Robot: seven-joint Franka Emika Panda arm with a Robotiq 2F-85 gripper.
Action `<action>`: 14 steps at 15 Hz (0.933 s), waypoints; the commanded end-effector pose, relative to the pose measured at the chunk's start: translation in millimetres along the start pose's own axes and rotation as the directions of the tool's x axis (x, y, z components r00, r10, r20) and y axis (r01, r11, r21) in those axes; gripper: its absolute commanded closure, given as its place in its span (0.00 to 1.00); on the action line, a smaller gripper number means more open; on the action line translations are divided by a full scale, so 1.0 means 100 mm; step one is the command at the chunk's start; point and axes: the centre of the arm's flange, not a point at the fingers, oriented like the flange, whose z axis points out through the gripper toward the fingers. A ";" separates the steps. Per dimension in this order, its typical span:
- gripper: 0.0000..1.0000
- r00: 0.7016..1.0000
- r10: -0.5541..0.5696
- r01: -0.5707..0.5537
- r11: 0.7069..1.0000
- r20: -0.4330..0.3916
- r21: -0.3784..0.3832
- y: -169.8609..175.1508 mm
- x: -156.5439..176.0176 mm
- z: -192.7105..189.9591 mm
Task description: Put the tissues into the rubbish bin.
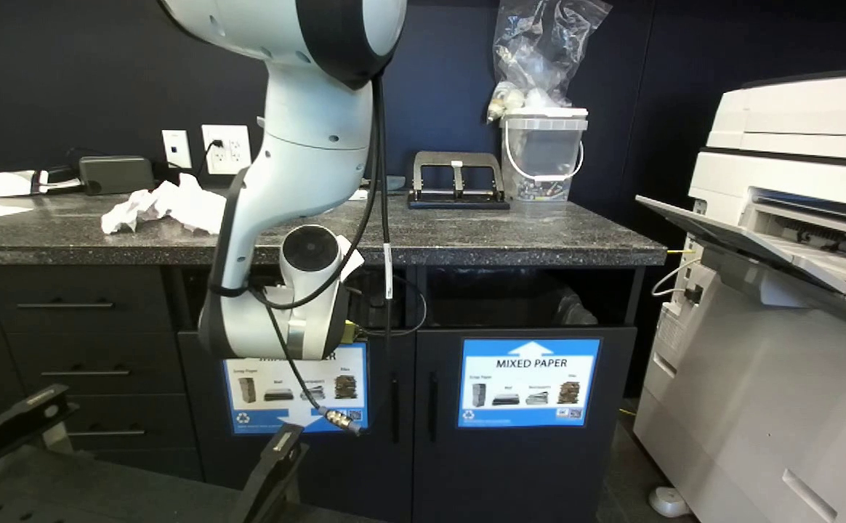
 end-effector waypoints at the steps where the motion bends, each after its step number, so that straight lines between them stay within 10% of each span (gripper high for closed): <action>1: 0.00 0.998 0.006 -0.003 0.999 0.062 -0.044 0.05 0.06 0.11; 8: 0.00 0.973 0.083 -0.041 0.981 0.217 -0.190 -0.02 0.16 -0.31; 14: 0.00 0.869 0.241 -0.081 0.931 0.432 -0.356 -0.38 0.57 -0.90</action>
